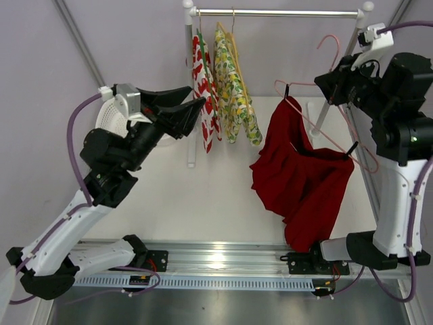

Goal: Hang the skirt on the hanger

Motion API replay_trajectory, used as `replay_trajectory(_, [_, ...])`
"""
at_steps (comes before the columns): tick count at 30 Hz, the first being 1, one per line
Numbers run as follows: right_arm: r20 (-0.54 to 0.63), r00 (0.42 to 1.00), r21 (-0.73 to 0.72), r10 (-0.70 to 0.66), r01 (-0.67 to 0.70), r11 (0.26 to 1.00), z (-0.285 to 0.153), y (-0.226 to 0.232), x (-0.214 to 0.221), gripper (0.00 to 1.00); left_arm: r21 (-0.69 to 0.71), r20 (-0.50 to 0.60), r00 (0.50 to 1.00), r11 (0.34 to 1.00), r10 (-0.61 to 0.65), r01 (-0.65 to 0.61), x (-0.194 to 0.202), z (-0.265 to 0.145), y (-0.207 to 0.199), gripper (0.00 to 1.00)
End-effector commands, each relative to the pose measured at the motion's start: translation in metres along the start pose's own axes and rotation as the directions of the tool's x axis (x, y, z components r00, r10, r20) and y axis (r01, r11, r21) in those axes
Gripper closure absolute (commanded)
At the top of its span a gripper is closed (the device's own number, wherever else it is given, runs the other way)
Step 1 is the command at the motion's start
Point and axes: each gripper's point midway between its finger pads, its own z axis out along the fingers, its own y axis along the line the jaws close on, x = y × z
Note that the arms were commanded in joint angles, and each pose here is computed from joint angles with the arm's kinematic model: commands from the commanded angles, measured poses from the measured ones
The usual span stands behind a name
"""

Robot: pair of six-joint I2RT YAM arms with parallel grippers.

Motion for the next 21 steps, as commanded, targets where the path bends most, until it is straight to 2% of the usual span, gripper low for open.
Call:
replay_trajectory(1, [0.140, 0.989, 0.085, -0.038, 0.026, 0.996, 0.023, -0.024, -0.035, 1.00, -0.014, -0.001, 1.000, 1.000, -0.001, 0.001, -0.008, -0.014, 0.001, 0.44])
replay_trajectory(6, [0.206, 0.979, 0.149, 0.009, -0.040, 0.988, 0.066, -0.061, -0.042, 1.00, 0.015, -0.023, 0.999, 0.999, -0.031, 0.031, -0.003, -0.026, -0.006, 0.44])
replay_trajectory(15, [0.383, 0.923, 0.207, 0.045, -0.133, 0.969, 0.100, -0.108, -0.081, 1.00, 0.002, -0.040, 0.999, 1.000, 0.001, -0.001, 0.005, -0.038, -0.002, 0.44])
replay_trajectory(21, [0.418, 0.908, 0.233, 0.030, -0.139, 0.962, 0.126, -0.126, -0.090, 1.00, 0.007, -0.046, 0.999, 1.000, 0.027, -0.026, 0.004, -0.038, -0.002, 0.44])
